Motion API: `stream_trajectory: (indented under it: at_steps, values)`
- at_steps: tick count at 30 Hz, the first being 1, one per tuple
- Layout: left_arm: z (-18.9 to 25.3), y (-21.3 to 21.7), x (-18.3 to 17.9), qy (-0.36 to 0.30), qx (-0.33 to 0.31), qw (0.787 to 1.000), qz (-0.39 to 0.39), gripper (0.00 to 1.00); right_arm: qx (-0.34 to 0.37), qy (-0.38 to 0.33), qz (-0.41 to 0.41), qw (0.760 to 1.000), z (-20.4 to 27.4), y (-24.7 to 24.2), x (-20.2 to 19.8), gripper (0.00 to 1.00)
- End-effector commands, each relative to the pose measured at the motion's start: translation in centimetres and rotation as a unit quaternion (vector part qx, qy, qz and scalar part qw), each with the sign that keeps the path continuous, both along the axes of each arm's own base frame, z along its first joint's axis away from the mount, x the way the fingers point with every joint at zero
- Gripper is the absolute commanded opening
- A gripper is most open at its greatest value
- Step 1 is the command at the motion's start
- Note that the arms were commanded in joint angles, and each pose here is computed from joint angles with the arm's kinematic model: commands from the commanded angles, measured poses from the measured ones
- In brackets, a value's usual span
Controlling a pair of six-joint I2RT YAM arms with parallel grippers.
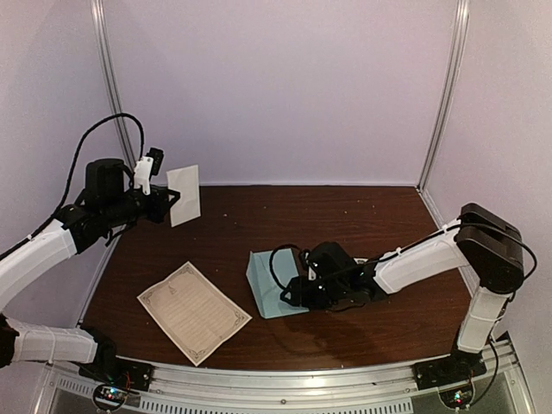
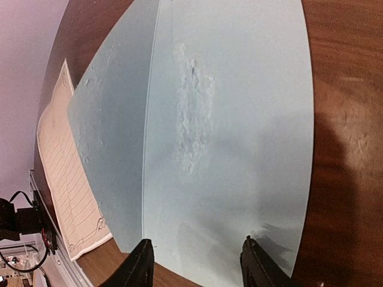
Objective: Place the letter into the envelope and seal it
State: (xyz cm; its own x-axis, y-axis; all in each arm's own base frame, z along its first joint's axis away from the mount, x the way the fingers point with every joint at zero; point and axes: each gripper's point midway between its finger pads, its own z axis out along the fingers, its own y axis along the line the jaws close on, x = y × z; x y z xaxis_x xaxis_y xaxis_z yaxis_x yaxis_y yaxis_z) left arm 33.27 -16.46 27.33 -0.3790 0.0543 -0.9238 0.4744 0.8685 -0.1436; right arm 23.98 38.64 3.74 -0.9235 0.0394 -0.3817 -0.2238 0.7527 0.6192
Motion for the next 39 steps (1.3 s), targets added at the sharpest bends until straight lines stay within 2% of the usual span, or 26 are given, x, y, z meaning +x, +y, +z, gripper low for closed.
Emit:
stream_trajectory:
  at_steps: [1,7,12,20,26,32,39]
  values:
    - [-0.1,-0.2,0.2,-0.004,-0.005,1.0,-0.005,0.0,0.014,0.029,-0.008,0.999,1.6,-0.2,-2.1,0.5]
    - [0.0,-0.6,0.1,-0.006,-0.012,1.0,-0.017,0.0,0.024,-0.039,-0.019,0.999,7.3,-0.7,-0.9,0.52]
    - [-0.3,-1.9,-0.5,0.029,-0.064,0.997,-0.037,0.0,0.001,-0.092,-0.037,0.995,10.3,-2.8,0.4,0.52]
    - [-0.8,-8.2,-4.4,0.123,-0.145,0.975,-0.118,0.0,0.006,-0.113,-0.062,0.992,10.5,-6.6,2.5,0.52]
    - [-4.2,-12.3,-7.1,0.219,-0.19,0.948,-0.128,0.0,0.026,-0.122,-0.066,0.99,10.4,-7.7,3.4,0.51]
    - [-8.4,-15.0,-7.9,0.298,-0.197,0.928,-0.106,0.0,0.028,-0.117,-0.059,0.991,9.6,-7.5,3.4,0.5]
    - [-11.5,-15.6,-7.1,0.337,-0.183,0.92,-0.084,0.0,0.024,-0.112,-0.056,0.992,8.9,-7.6,3.2,0.5]
